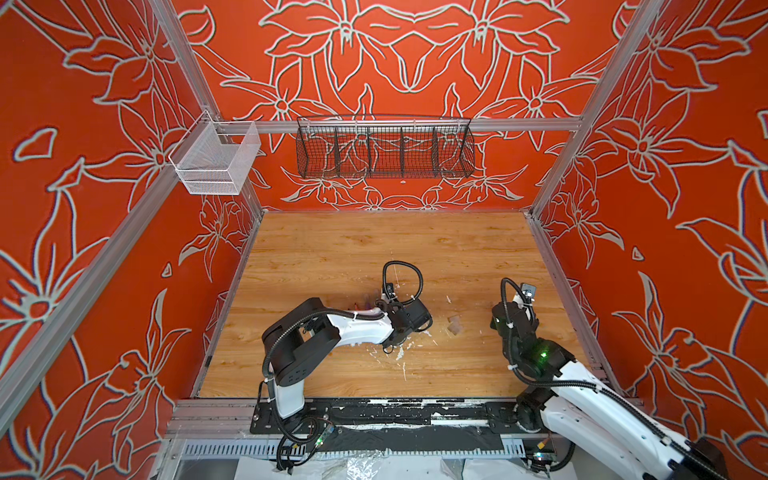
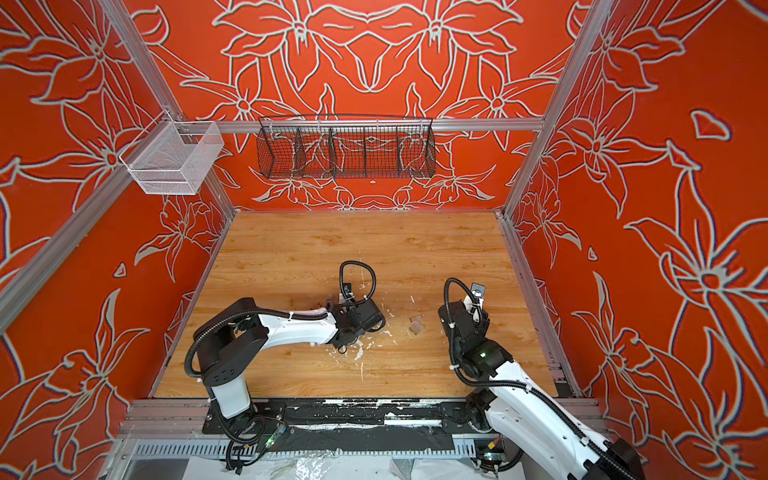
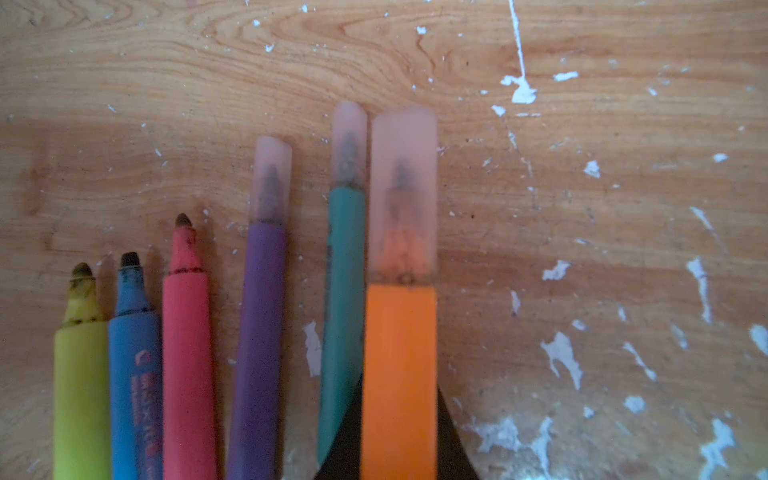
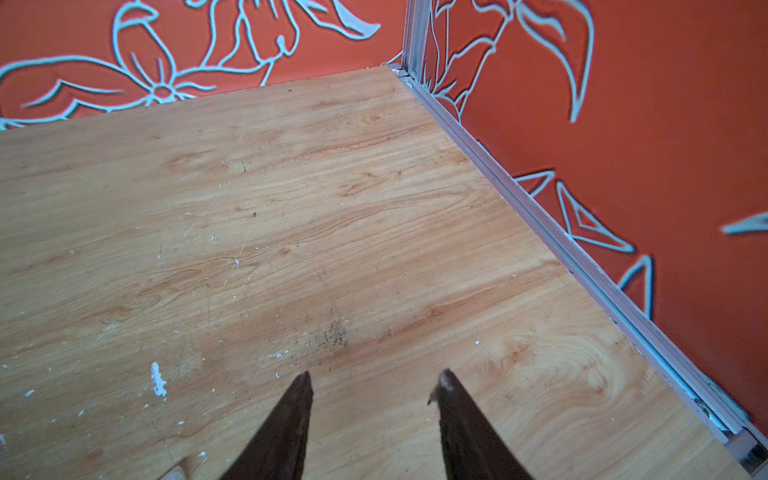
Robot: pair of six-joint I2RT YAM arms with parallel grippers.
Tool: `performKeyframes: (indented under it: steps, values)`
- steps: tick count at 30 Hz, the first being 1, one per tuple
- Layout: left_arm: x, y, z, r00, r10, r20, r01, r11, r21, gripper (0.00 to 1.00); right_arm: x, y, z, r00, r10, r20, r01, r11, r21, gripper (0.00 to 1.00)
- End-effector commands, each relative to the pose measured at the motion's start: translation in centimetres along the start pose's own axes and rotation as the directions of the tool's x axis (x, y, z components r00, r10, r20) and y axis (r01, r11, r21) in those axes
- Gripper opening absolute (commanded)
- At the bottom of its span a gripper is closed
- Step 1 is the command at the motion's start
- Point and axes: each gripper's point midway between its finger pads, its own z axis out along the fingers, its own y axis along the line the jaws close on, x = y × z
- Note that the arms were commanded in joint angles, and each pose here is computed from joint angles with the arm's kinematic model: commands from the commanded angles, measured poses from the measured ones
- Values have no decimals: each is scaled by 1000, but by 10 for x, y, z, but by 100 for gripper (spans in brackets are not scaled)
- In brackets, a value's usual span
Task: Insert the pens into the pen caps
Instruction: 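Lower the capped orange marker beside the green marker with the left gripper, then open the left gripper and lift it away from the markers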
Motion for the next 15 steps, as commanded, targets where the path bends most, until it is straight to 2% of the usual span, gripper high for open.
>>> performKeyframes:
  steps: [1, 4, 11, 15]
  values:
    - [3, -6, 3, 1000, 10, -11, -10, 1000, 0, 0, -7, 1, 0, 999, 30, 14, -30, 1000, 4, 51]
    - [5, -9, 8, 1000, 14, -22, -14, 1000, 4, 4, -6, 3, 1, 1000, 24, 5, -24, 1000, -1, 50]
    - [1, -15, 8, 999, 20, -26, -20, 1000, 3, 24, -5, 6, 2, 1000, 11, -10, -11, 1000, 2, 50]
    - [-6, -10, 3, 1000, 7, -16, -7, 1000, -20, 31, -4, 6, 3, 1000, 12, -14, -12, 1000, 1, 50]
